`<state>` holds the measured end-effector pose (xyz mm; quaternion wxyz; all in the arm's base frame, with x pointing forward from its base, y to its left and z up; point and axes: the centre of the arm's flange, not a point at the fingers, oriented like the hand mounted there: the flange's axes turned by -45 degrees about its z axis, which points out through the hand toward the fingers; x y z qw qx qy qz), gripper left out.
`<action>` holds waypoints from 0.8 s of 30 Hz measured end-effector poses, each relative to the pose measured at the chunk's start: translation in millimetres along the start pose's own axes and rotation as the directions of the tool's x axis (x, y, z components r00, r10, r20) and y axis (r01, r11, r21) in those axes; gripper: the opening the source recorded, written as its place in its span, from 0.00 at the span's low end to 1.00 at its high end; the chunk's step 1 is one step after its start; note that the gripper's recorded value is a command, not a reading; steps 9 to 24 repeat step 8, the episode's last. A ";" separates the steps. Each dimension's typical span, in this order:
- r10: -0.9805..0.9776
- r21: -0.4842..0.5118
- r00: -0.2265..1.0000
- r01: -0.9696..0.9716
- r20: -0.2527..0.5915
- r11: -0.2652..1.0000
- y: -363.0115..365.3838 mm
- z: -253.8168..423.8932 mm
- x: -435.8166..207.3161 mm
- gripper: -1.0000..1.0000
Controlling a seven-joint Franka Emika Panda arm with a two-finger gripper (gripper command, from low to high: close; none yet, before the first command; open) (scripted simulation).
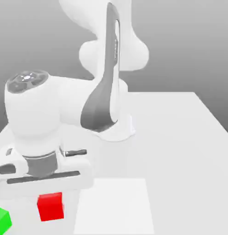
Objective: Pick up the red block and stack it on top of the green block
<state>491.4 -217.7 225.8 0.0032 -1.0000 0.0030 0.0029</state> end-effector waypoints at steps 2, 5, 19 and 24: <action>0.122 -0.001 0.993 -0.122 -0.004 0.993 50.1 25.1 -8.0 0.00; 0.162 -0.002 0.987 -0.162 -0.005 0.987 66.5 36.6 -11.5 1.00; 0.162 -0.002 0.987 -0.162 -0.005 0.987 66.5 36.6 -11.5 1.00; 0.162 -0.002 0.987 -0.162 -0.005 0.987 66.5 36.6 -11.5 1.00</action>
